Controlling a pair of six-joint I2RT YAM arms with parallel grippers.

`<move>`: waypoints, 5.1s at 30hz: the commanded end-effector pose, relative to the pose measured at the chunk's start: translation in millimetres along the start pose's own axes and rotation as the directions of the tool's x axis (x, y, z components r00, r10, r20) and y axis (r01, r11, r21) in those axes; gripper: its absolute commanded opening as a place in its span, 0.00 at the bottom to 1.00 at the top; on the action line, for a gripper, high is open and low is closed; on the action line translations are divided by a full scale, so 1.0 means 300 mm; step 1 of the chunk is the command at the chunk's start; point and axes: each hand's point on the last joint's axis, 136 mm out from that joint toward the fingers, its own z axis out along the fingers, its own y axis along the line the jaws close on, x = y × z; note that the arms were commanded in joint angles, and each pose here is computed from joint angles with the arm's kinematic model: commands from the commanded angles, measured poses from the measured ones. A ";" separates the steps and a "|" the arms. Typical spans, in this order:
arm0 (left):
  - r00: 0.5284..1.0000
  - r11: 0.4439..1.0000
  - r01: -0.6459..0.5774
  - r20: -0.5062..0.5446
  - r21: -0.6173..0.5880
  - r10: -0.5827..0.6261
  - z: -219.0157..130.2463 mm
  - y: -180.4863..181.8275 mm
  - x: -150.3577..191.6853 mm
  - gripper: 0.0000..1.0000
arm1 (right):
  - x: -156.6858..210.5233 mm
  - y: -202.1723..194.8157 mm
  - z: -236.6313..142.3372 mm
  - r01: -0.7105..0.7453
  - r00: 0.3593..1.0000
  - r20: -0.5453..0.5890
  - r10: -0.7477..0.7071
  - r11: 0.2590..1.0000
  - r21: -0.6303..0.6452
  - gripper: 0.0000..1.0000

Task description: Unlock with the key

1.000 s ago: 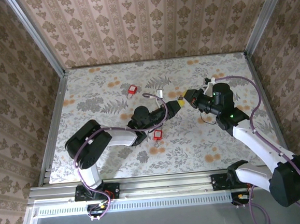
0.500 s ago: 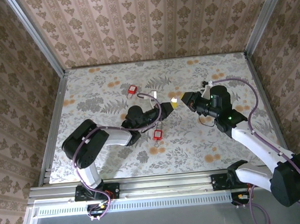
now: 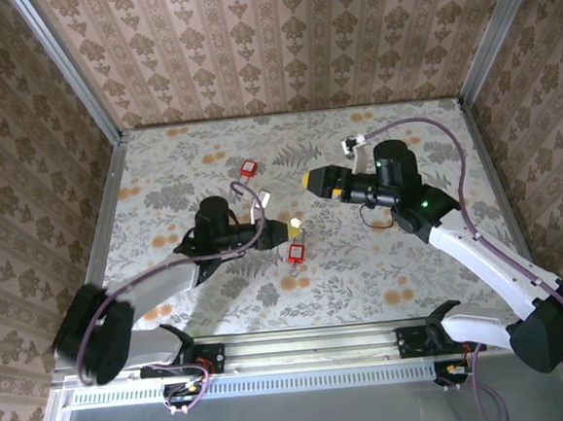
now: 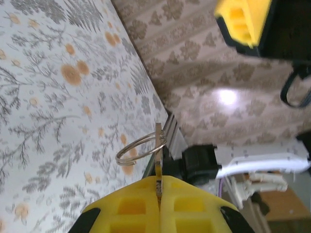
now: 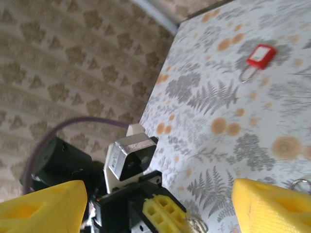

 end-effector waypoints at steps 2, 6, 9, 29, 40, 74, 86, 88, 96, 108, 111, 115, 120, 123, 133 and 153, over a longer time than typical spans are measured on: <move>0.987 0.994 -0.082 -0.143 -0.070 0.071 -0.087 -0.029 0.133 0.00 | 0.125 0.047 0.028 0.132 0.983 -0.123 -0.133 0.991 -0.014 0.78; 0.973 0.986 -0.155 -0.184 -0.057 0.142 -0.136 -0.108 0.158 0.00 | 0.196 0.043 0.037 0.138 0.979 -0.148 -0.140 0.990 -0.025 0.78; 0.969 0.984 -0.164 -0.199 -0.067 0.148 -0.149 -0.125 0.166 0.00 | 0.226 0.048 0.038 0.125 0.982 -0.131 -0.135 0.989 -0.079 0.78; 0.953 0.981 -0.192 -0.242 -0.006 0.185 -0.092 -0.188 0.172 0.00 | 0.405 0.037 0.014 0.072 0.983 -0.143 -0.111 0.964 -0.255 0.71; 0.930 0.981 -0.192 -0.320 -0.003 0.181 -0.023 -0.192 0.149 0.00 | 0.451 0.005 0.032 0.074 0.985 -0.131 -0.115 0.956 -0.283 0.57; 0.979 0.963 -0.203 -0.029 -0.175 0.201 -0.088 -0.239 -0.255 0.94 | 0.260 -0.116 -0.115 -0.060 0.977 0.199 0.075 0.995 -0.079 0.00; 0.935 0.970 -0.081 0.320 -0.229 0.154 -0.209 -0.156 -0.204 0.98 | 0.186 -0.048 -0.123 -0.084 0.976 0.192 0.104 0.990 -0.111 0.00; 0.924 0.961 -0.077 0.342 -0.265 0.169 -0.228 -0.131 -0.193 1.00 | 0.184 -0.015 -0.117 -0.055 0.980 0.182 0.078 0.991 -0.125 0.00; 0.904 0.982 -0.089 0.401 -0.164 0.149 -0.126 -0.134 -0.219 1.00 | 0.167 -0.019 -0.110 -0.085 0.966 0.233 0.116 0.987 -0.136 0.00; 0.886 0.997 -0.067 0.461 0.042 0.040 -0.019 -0.178 -0.220 0.90 | 0.132 0.003 -0.050 -0.130 0.956 0.236 0.173 0.974 -0.186 0.00; 0.900 0.995 -0.050 0.437 0.087 0.007 0.017 -0.184 -0.203 0.83 | 0.130 -0.006 -0.052 -0.128 0.955 0.243 0.168 0.977 -0.171 0.00; 0.911 0.993 -0.006 0.410 0.116 -0.042 0.048 -0.157 -0.177 0.76 | 0.128 0.001 -0.052 -0.127 0.955 0.243 0.170 0.975 -0.183 0.00; 0.916 0.991 0.014 0.397 0.131 -0.065 0.070 -0.143 -0.171 0.64 | 0.132 0.001 -0.053 -0.136 0.954 0.241 0.180 0.972 -0.191 0.00; 0.916 0.988 0.003 0.395 0.155 -0.064 0.075 -0.160 -0.179 0.50 | 0.140 -0.013 -0.054 -0.141 0.953 0.243 0.183 0.973 -0.181 0.00; 0.929 0.986 -0.001 0.366 0.169 -0.062 0.080 -0.171 -0.151 0.00 | 0.148 -0.030 -0.040 -0.152 0.952 0.238 0.191 0.973 -0.172 0.00; 0.995 0.886 -0.093 -0.007 -0.453 0.101 -0.235 -0.069 0.029 0.00 | 0.315 -0.121 -0.127 -0.056 0.992 0.114 0.056 0.998 -0.002 0.89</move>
